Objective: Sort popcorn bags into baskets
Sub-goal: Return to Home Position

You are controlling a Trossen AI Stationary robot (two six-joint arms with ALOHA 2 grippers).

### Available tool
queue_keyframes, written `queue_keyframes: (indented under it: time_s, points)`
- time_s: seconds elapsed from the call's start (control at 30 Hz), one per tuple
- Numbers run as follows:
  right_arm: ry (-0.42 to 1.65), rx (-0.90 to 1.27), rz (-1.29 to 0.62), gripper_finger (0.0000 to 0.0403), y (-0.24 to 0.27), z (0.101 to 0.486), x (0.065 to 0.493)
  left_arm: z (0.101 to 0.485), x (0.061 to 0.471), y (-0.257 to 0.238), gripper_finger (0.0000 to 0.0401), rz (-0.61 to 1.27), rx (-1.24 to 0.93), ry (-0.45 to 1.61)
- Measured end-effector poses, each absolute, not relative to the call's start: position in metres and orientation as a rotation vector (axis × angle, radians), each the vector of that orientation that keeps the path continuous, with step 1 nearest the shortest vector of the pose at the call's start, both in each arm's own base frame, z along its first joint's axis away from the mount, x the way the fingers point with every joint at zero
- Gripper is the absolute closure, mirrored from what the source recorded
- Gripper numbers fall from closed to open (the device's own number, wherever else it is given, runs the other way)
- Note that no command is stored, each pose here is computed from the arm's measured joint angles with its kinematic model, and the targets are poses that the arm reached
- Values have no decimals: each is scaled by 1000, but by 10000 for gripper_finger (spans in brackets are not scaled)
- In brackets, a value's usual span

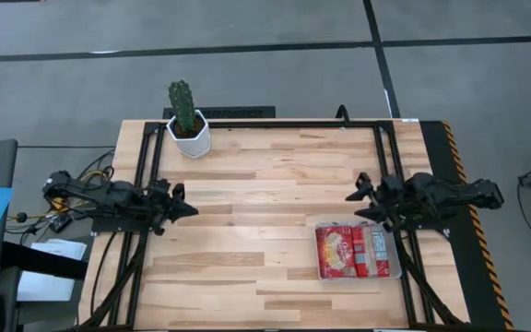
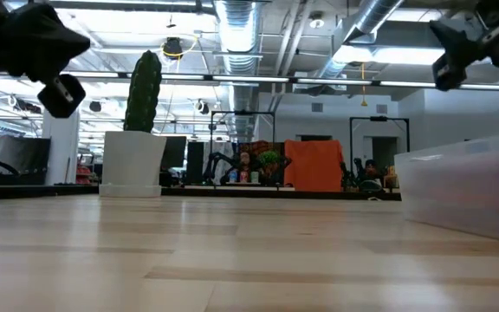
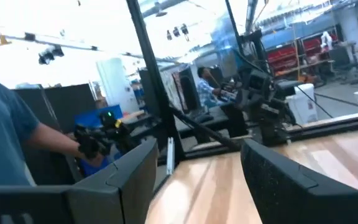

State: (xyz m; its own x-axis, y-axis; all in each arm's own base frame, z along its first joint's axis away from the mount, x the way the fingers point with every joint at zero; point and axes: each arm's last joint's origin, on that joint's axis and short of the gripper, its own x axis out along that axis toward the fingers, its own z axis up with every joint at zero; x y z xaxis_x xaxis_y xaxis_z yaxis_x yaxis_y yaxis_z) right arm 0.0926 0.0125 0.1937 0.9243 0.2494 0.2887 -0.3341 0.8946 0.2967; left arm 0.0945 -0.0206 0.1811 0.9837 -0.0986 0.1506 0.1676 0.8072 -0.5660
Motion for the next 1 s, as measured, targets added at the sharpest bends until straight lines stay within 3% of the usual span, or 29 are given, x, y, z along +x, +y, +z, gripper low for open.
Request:
queue_keyframes:
  time_s: [0.3, 1.0]
  points:
    - [-212, 259, 199, 148, 10, 188, 95, 178, 95, -19, 399, -71, -558, -109]
    - [-106, 258, 188, 148, 10, 178, 97, 172, 95, -17, 399, 22, -511, -74]
